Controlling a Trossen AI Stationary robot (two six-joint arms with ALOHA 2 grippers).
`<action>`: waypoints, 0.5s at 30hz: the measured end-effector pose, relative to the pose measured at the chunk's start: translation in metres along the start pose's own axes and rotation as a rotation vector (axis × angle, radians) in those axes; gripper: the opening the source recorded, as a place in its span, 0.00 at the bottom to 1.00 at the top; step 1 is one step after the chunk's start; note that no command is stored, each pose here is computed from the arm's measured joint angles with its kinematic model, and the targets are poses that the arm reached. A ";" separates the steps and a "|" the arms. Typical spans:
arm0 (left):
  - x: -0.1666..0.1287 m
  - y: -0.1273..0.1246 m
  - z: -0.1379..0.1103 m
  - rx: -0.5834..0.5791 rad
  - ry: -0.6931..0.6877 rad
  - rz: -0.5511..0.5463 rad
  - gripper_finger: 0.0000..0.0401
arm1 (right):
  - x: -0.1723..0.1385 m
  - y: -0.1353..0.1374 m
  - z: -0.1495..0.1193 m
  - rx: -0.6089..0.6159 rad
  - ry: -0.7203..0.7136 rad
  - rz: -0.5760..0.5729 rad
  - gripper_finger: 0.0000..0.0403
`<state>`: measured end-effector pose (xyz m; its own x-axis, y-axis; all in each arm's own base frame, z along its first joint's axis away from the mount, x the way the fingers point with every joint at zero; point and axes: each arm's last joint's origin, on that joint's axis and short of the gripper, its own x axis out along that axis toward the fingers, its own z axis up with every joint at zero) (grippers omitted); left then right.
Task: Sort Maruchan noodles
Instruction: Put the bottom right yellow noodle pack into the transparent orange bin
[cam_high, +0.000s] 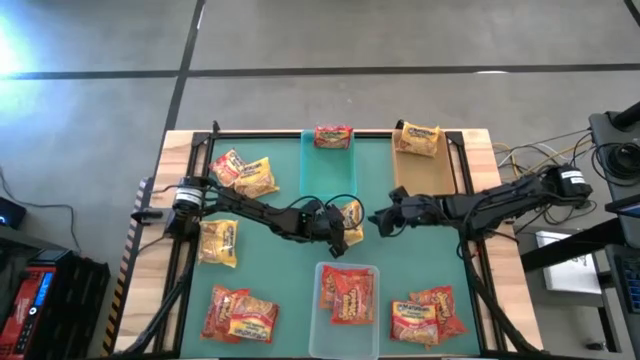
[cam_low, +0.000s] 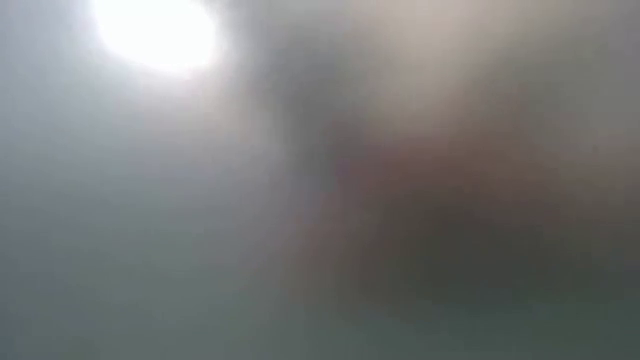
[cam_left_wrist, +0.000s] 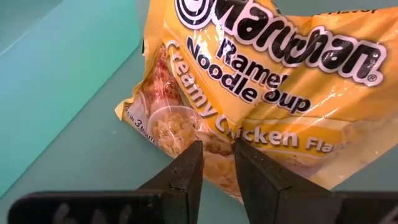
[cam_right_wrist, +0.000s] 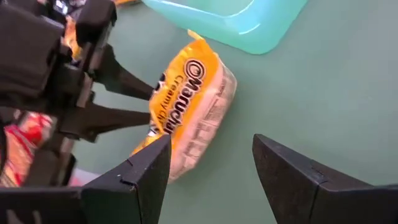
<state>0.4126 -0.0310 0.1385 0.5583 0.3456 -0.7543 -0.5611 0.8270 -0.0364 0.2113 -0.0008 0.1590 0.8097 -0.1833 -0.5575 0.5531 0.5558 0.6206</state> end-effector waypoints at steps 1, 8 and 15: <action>0.000 0.000 0.000 -0.002 0.000 0.000 0.19 | 0.000 0.001 0.002 0.010 0.002 0.006 0.53; 0.000 0.000 0.000 0.008 -0.002 0.000 0.19 | 0.009 0.015 0.008 0.024 0.046 0.047 0.59; 0.000 0.000 0.000 0.015 -0.016 0.009 0.19 | 0.034 0.021 0.007 0.075 0.086 -0.018 0.71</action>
<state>0.4132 -0.0310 0.1385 0.5627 0.3600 -0.7441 -0.5568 0.8304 -0.0193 0.2513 -0.0007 0.1569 0.7812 -0.1206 -0.6125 0.5833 0.4906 0.6474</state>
